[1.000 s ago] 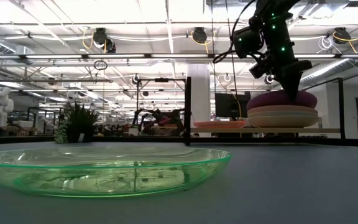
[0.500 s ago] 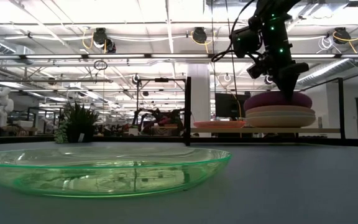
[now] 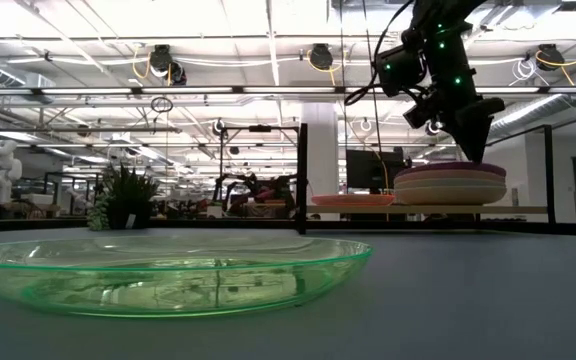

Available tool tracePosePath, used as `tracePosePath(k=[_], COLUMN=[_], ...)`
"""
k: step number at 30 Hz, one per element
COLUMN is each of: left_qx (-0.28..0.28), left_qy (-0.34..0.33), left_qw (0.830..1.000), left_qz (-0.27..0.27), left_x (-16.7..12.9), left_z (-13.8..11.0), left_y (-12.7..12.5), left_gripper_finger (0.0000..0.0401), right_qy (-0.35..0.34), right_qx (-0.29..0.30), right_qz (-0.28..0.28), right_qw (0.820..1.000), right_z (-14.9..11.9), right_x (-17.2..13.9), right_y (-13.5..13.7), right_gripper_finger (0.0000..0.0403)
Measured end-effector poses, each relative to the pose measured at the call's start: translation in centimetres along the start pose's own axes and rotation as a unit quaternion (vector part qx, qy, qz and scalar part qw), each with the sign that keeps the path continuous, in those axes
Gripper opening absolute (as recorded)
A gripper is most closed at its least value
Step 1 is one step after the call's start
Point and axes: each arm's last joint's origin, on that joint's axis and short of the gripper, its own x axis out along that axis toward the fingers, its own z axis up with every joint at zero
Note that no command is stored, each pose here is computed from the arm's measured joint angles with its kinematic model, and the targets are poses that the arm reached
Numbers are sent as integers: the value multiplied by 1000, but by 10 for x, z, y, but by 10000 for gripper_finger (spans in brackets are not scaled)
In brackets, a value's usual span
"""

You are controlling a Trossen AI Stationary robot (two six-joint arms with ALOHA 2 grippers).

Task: Place and stack plates onto a shelf
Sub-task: Stack the purple plate on the light brown plate on the shelf, then adjust the plates

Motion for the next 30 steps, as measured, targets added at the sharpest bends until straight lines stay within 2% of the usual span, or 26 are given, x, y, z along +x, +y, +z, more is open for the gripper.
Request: tracePosePath(k=[4, 8, 12, 14, 19, 21, 23, 25, 27, 30], left_qx=[-2, -4, -3, -4, -2, 5, 8, 11, 10, 10], left_qy=[0, 3, 5, 6, 6, 4, 4, 4, 4, 4], left_qw=[1000, 1000, 1000, 1000, 1000, 1000, 1000, 1000, 1000, 1000], left_qz=[0, -5, -12, -14, -15, -16, -15, -15, -15, -15], left_x=[0, -1, -2, -3, -3, -3, -3, -3, -3, -3], left_z=[0, -1, -3, -3, -3, -3, -3, -3, -3, -3], left_y=[0, -1, -4, -5, -5, -5, -5, -5, -5, -5], left_gripper_finger=[303, 303, 303, 303, 303, 303, 303, 303, 303, 303], right_qy=[-7, -64, -142, -195, -341, -392, -433, -461, -473, -468], right_qx=[30, 83, 158, 202, 309, 356, 412, 458, 506, 561], right_qz=[19, 66, 90, 99, 124, 135, 144, 144, 140, 138], right_qw=[999, 992, 973, 955, 879, 837, 789, 746, 708, 669], right_z=[-3, -13, -30, -40, -53, -55, -55, -55, -56, -56], right_x=[-2, -14, -33, -44, -53, -45, -31, -16, 1, 26], right_y=[1, 3, 4, 4, 5, 8, 12, 17, 21, 29], right_gripper_finger=[130, 138, 136, 130, 95, 66, 30, 8, 9, 4])
